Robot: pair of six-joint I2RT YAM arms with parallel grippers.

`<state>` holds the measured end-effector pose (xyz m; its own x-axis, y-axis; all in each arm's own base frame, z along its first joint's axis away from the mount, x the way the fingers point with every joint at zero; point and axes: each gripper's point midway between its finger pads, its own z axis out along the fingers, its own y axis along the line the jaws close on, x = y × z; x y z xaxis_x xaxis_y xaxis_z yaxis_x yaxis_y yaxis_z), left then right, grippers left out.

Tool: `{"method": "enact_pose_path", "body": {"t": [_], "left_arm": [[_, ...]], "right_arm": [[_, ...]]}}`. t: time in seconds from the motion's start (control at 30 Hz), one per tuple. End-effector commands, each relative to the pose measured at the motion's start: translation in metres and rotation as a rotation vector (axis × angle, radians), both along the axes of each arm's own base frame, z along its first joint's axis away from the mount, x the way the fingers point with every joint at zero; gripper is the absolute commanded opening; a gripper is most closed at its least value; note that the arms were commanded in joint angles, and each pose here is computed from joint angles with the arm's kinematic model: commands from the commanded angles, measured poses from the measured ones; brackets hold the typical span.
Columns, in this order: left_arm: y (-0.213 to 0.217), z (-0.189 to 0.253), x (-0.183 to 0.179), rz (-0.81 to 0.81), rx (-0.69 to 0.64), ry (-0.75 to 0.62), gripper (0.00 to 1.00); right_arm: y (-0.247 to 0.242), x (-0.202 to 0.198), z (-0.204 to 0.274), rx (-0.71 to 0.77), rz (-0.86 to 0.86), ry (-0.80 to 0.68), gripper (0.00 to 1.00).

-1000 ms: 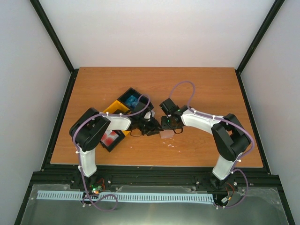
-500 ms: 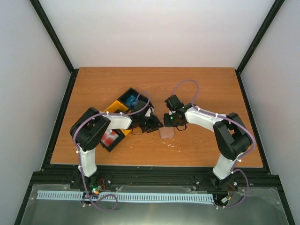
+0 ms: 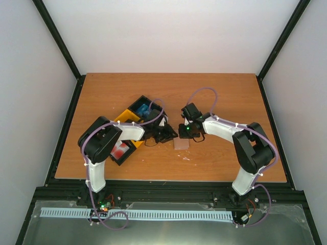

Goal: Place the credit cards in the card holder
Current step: Close the card holder at the center of the board.

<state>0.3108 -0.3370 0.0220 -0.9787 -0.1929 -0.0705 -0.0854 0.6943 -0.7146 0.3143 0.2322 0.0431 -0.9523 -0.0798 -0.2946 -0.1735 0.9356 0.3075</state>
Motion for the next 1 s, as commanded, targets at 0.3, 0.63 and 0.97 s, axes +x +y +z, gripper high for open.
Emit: {"method": "enact_pose_path", "body": {"t": [0.3,0.63,0.97], "left_arm": [[0.054,-0.08,-0.025,0.078,0.308,0.128,0.31],[0.05,-0.079,-0.026,0.074,0.3,0.126,0.32],[0.047,-0.077,-0.03,0.06,0.285,0.13,0.32]], "right_arm": [[-0.005,-0.008,0.009,0.016,0.018,0.0,0.03],[-0.009,-0.015,-0.006,0.008,0.007,0.026,0.03],[-0.013,-0.001,0.016,0.027,-0.054,-0.085,0.03]]}}
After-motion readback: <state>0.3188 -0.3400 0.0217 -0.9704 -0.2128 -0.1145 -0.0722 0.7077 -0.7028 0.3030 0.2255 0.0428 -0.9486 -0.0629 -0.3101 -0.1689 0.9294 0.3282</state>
